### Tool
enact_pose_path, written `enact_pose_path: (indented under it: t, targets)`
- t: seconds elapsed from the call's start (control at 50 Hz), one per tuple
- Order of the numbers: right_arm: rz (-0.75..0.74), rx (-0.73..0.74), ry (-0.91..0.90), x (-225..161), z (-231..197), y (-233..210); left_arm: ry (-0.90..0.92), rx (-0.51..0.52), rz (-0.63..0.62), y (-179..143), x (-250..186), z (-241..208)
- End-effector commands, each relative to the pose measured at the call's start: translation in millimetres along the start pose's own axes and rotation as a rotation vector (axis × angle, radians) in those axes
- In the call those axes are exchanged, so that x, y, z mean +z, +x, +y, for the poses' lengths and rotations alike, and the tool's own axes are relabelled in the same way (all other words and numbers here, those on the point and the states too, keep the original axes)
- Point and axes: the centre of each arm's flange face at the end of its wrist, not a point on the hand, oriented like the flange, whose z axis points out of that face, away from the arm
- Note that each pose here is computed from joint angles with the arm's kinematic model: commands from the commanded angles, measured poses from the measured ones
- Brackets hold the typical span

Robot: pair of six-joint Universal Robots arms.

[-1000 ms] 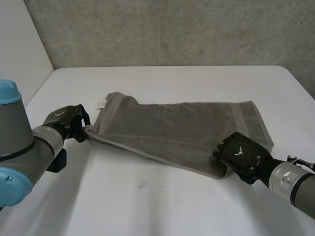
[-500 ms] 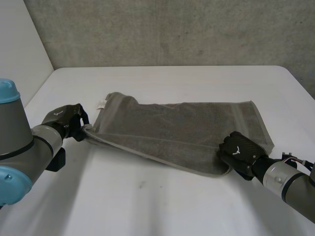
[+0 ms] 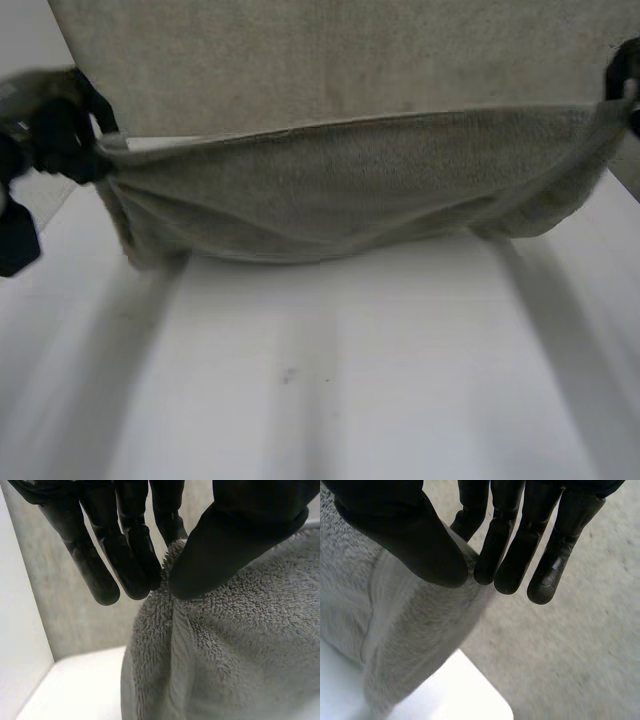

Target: Fold the towel.

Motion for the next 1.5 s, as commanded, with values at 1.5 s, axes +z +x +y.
enact_pose_path:
  t: [1.5]
  targets:
    - [-0.307, 0.181, -0.051, 64, 59, -151, -0.003, 0.071, 0.046, 17, -7, 22]
